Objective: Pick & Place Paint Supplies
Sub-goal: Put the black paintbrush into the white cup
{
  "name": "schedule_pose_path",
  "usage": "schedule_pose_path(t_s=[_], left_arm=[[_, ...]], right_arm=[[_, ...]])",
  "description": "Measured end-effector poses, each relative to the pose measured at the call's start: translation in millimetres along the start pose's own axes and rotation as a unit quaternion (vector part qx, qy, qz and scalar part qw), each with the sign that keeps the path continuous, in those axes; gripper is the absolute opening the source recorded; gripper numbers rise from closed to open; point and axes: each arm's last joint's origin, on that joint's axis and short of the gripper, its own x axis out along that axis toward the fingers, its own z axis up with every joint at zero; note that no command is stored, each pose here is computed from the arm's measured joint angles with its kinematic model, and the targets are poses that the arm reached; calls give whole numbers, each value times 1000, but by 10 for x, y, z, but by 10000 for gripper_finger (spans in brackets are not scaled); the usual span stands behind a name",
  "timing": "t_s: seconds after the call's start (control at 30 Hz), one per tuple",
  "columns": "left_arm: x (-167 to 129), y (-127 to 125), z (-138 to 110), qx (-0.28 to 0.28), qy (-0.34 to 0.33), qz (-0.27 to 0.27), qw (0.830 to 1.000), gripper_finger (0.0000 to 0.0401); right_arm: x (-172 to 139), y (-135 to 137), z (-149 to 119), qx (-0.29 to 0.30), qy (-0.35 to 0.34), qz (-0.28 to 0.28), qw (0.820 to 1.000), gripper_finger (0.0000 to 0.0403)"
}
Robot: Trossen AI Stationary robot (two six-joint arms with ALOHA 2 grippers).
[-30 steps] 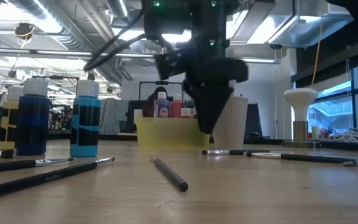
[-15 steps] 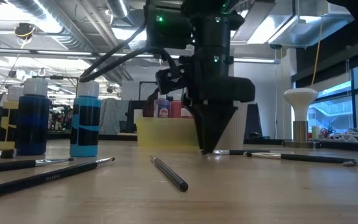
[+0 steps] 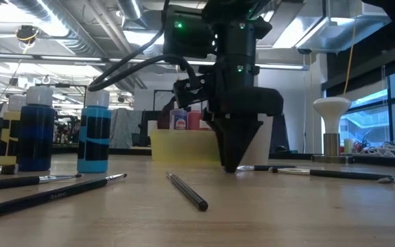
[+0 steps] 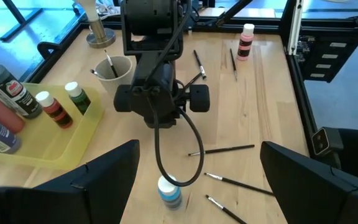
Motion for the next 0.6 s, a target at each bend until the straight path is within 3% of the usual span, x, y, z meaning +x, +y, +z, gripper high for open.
schedule_pose_path(t_s=[0.6], left_arm=[[11,-12,-7,2,1,1,1000,331]], right_arm=[[5,13,0,1,1,13,1000,6]])
